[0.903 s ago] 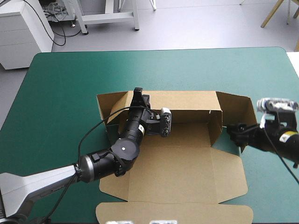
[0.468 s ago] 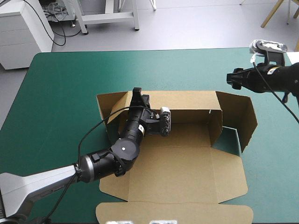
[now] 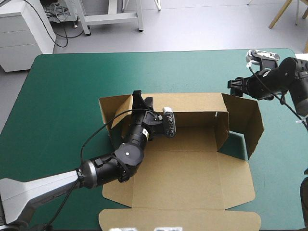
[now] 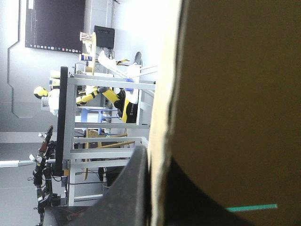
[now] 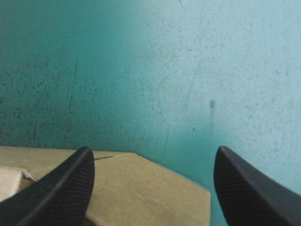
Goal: Fold the box
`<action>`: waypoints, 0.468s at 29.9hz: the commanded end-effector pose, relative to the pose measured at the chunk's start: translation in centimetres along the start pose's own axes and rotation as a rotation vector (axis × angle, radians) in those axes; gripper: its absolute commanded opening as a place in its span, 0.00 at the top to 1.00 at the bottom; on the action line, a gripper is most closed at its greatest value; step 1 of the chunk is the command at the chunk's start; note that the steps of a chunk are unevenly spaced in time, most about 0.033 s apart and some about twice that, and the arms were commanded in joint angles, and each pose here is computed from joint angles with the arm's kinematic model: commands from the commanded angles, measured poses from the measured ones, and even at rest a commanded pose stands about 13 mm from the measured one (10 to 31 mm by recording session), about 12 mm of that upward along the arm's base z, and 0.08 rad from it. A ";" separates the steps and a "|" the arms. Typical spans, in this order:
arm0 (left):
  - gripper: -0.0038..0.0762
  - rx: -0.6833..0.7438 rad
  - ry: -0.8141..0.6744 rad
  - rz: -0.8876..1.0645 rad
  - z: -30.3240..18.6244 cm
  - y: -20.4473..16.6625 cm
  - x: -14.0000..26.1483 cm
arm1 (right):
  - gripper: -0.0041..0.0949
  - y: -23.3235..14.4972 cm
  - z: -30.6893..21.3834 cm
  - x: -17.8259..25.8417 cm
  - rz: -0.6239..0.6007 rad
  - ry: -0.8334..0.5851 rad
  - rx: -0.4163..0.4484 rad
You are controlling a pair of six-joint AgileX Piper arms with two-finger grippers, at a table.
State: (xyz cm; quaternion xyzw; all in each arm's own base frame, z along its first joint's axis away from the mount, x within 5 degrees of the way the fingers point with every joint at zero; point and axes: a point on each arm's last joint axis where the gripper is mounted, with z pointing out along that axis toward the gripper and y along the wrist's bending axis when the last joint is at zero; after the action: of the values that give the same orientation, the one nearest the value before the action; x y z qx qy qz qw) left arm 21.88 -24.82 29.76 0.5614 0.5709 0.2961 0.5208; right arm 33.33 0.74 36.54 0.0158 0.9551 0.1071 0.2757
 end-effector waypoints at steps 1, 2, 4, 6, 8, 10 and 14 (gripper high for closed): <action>0.96 -0.080 -0.008 -0.060 -1.1 2.2 -0.2 | 0.31 0.4 -1.9 0.2 -0.023 -0.020 0.006; 0.96 -0.078 -0.007 -0.063 -1.1 2.2 -0.1 | 0.31 0.3 -1.8 0.4 -0.025 -0.006 0.011; 0.96 -0.073 -0.003 -0.070 -1.1 2.2 -0.1 | 0.31 0.2 -1.7 1.0 -0.027 0.008 0.014; 0.96 -0.071 -0.002 -0.071 -1.1 2.1 -0.1 | 0.31 0.2 -2.0 1.6 -0.026 0.007 0.014; 0.96 -0.071 -0.002 -0.071 -1.1 2.1 -0.1 | 0.31 0.2 -2.2 2.5 -0.047 0.013 0.013; 0.96 -0.071 -0.002 -0.071 -1.1 2.1 -0.1 | 0.31 0.4 -2.3 3.6 -0.061 0.013 -0.004; 0.96 -0.067 -0.013 -0.055 -1.1 2.1 -0.2 | 0.31 1.1 -3.1 5.6 -0.118 -0.031 -0.082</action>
State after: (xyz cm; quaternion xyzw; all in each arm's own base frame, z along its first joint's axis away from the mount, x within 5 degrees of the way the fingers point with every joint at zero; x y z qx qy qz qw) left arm 21.87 -24.81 29.73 0.5607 0.5730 0.2947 0.5200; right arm 28.73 1.06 34.42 -0.0222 0.9659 0.1056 0.2353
